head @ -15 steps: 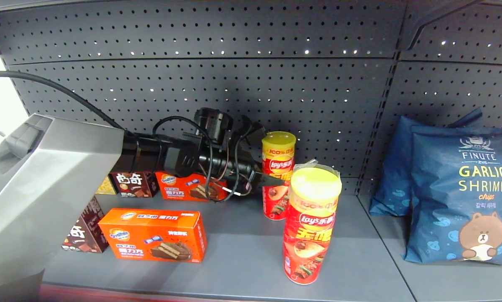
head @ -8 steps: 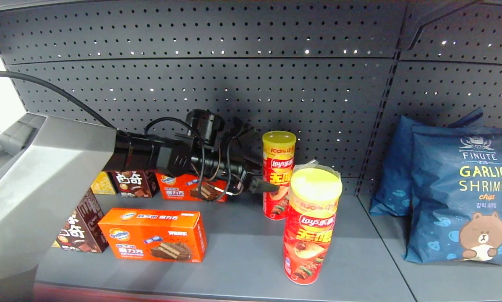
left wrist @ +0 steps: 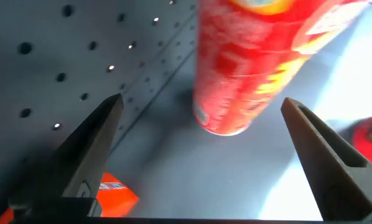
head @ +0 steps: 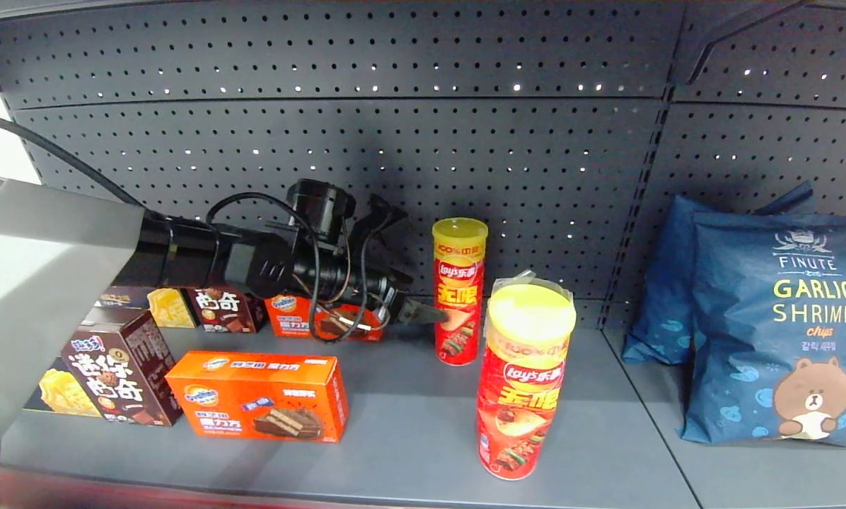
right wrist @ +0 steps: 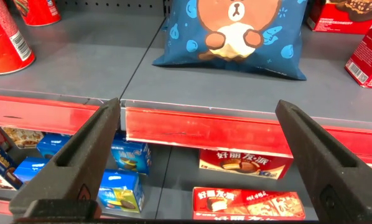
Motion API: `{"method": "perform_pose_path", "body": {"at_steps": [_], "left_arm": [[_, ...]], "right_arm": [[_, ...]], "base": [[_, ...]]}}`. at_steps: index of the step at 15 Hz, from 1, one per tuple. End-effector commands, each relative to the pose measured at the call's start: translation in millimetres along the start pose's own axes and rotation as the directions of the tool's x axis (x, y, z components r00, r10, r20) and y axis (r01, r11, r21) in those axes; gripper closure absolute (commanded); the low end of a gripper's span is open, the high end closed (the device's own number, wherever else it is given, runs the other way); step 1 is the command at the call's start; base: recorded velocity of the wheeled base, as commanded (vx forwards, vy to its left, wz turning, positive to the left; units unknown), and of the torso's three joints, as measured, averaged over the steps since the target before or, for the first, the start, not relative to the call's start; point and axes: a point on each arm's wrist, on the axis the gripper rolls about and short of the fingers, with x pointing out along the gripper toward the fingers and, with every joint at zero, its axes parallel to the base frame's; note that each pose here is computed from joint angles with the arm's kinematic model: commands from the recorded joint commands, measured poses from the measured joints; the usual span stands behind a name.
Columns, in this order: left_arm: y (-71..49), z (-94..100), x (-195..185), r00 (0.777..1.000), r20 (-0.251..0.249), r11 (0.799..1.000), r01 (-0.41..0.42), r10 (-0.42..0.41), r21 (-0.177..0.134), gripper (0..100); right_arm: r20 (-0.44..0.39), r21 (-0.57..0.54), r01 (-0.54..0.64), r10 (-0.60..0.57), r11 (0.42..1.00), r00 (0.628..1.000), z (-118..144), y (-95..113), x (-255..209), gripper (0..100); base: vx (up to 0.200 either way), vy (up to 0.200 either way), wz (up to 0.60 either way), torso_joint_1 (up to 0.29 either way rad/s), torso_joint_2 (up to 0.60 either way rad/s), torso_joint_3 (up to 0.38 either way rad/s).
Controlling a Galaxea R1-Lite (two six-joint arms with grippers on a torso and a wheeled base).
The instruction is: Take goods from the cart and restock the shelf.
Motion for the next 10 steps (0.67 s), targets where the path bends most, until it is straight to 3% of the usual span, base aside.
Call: {"method": "perform_pose_path", "body": {"at_steps": [1,5,6,7,10], "left_arm": [[-2.6,2.4,-5.7,1.000,0.005,1.000,-0.002,0.002,0.003,0],[-12.2,3.5,-22.7,0.999,-0.001,0.999,-0.042,0.042,0.006,0],[-12.4,4.7,-25.2,0.996,-0.004,0.996,-0.087,0.087,0.012,0],[-10.1,7.8,-25.7,0.983,0.000,0.982,-0.184,0.184,0.029,0],[-7.7,11.7,-24.8,0.956,0.020,0.954,-0.295,0.294,0.047,0]], "right_arm": [[-0.001,-0.001,0.000,0.000,1.000,1.000,0.0,0.0,0.1,0],[-0.001,-0.001,0.000,0.000,1.000,1.000,0.0,0.0,0.1,0],[-0.001,-0.001,0.000,0.000,1.000,1.000,0.0,0.0,0.1,0],[-0.001,-0.001,0.000,0.000,1.000,1.000,0.0,0.0,0.1,0],[-0.001,-0.001,0.000,0.000,1.000,1.000,0.0,0.0,0.1,0]], "base": [[0.000,0.000,0.00,0.000,0.00,0.000],[0.000,0.000,0.00,0.000,0.00,0.000],[0.000,0.000,0.00,0.000,0.00,0.000],[0.000,0.000,0.00,0.000,0.00,0.000],[0.000,0.000,0.00,0.000,0.00,0.000]]}}
